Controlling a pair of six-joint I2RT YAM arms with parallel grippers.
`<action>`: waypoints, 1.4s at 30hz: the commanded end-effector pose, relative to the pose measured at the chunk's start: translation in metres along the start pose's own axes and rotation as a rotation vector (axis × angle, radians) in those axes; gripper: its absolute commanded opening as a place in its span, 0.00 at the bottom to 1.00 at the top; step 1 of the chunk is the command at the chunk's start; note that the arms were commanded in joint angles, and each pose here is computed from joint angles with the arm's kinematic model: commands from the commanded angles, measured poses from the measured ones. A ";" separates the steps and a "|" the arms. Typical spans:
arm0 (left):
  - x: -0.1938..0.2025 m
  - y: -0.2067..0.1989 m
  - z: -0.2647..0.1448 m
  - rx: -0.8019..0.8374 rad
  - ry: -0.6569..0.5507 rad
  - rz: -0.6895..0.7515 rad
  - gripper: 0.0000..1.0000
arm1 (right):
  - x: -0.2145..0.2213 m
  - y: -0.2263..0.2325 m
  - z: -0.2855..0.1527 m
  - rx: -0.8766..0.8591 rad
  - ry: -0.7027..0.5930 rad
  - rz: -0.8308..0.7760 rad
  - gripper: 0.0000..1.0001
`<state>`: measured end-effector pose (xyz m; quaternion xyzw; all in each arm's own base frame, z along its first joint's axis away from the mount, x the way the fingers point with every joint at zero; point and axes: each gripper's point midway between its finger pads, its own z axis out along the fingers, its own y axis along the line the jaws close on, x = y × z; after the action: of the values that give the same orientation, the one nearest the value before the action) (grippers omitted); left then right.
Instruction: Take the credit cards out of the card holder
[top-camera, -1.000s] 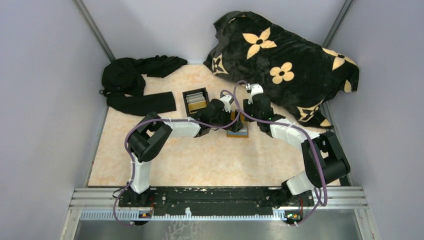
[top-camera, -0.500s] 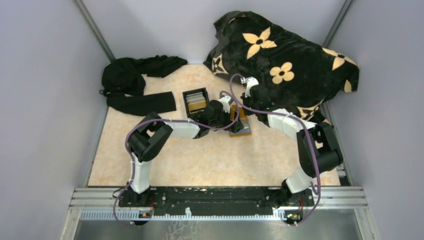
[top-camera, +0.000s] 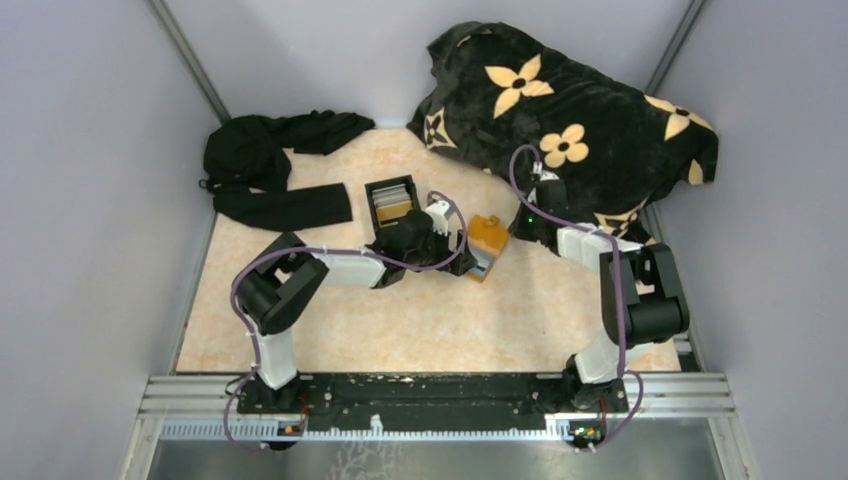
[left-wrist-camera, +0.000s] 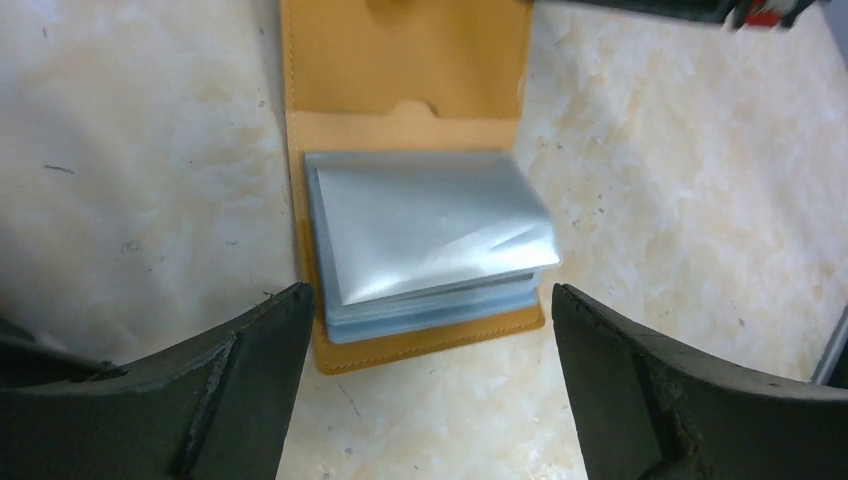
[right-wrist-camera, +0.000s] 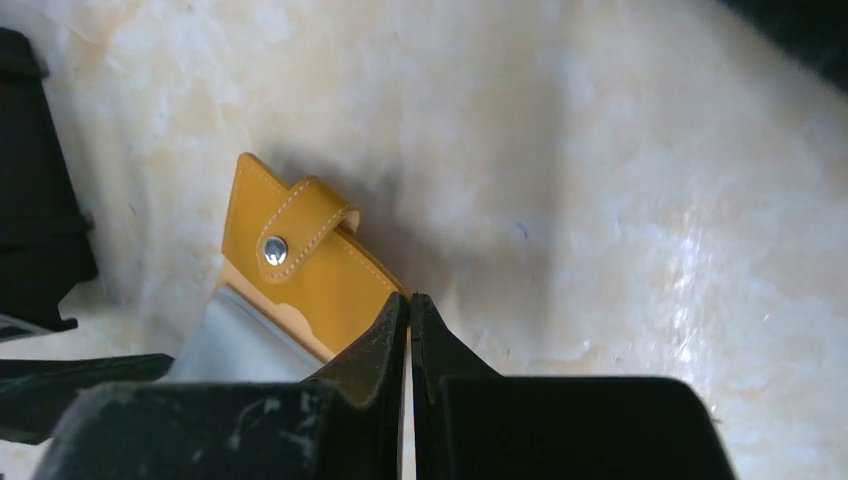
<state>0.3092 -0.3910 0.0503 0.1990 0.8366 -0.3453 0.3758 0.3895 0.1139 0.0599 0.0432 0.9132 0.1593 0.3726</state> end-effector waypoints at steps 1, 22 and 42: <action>-0.036 -0.021 -0.017 0.061 -0.126 0.023 0.94 | 0.003 0.017 -0.013 -0.081 -0.016 0.126 0.00; -0.003 -0.029 -0.024 0.082 -0.081 -0.060 0.93 | 0.105 0.000 -0.069 -0.006 -0.089 0.408 0.00; 0.068 -0.027 0.001 0.046 0.135 -0.119 0.34 | 0.099 0.030 -0.082 -0.061 -0.169 0.344 0.01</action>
<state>0.2581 -0.4033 0.0384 0.1724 0.8419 -0.3852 0.3364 0.2454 0.1321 0.0265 0.2256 0.8721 0.2233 0.3725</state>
